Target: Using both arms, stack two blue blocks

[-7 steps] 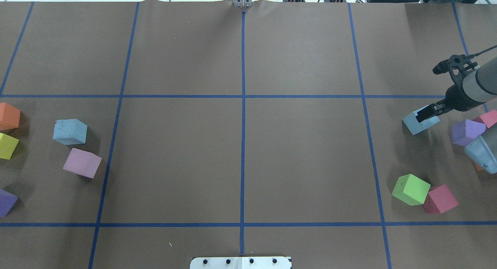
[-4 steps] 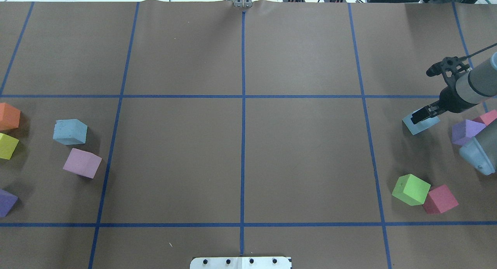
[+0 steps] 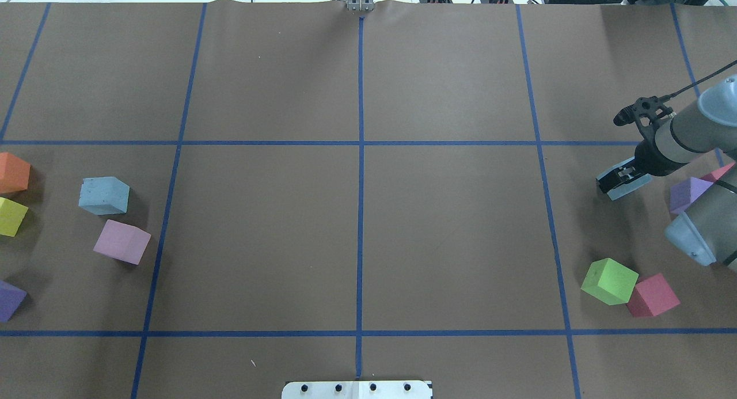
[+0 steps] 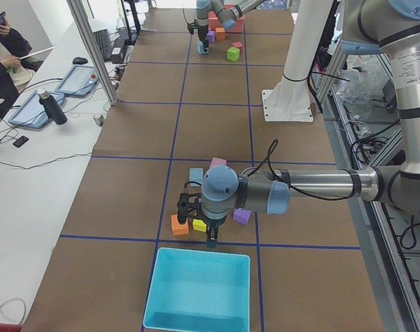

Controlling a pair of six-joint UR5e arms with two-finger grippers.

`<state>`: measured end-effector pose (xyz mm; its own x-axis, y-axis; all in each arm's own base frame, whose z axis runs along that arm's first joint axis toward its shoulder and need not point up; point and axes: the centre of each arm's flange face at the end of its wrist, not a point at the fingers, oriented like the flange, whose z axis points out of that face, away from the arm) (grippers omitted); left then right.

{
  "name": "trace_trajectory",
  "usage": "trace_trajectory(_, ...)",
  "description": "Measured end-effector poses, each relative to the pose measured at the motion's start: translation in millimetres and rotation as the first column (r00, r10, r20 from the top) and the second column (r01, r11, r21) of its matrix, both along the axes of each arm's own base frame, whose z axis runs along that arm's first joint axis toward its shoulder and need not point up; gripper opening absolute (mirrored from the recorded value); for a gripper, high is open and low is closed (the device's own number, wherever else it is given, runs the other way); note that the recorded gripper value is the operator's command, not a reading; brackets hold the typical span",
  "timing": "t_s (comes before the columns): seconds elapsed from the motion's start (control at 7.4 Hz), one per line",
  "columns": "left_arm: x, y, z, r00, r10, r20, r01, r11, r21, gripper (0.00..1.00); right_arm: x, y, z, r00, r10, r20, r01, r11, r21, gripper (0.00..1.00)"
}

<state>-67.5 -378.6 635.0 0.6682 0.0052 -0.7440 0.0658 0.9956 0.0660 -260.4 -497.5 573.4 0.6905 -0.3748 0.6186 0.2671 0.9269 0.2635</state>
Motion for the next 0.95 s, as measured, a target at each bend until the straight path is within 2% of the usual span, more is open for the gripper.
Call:
trace_trajectory(0.14, 0.0, 0.0, 0.2, 1.0, 0.0, 0.0, 0.0, 1.0, 0.0, 0.98, -1.5, -1.1, 0.7, 1.0, -0.003, 0.001, 0.003, 1.0, -0.001, 0.26)
trace_trajectory(0.27, 0.0, 0.0, 0.2, 1.0, 0.0, 0.0, 0.0, 1.0, 0.0, 0.98, -2.1, -1.4, -2.1, 1.0, -0.006, 0.008, 0.006, 1.0, -0.001, 0.12)
trace_trajectory(0.68, 0.0, 0.0, 0.1, 1.0, 0.0, 0.0, 0.0, 1.0, 0.001, 0.98, -2.7, -13.9, -45.3, 0.997, 0.003, 0.073, -0.004, 1.0, 0.014, 0.11)
trace_trajectory(0.81, 0.0, -0.1, 0.1, 1.0, 0.0, 0.0, 0.0, 1.0, 0.001, 0.98, -12.5, -25.3, -73.0, 0.995, 0.031, 0.095, -0.031, 1.0, 0.0, 0.11)
trace_trajectory(0.95, 0.0, -0.1, 0.1, 1.0, 0.0, 0.0, 0.0, 1.0, 0.001, 0.98, -35.6, -35.7, -109.3, 0.991, 0.071, 0.117, -0.067, 0.997, -0.036, 0.11)
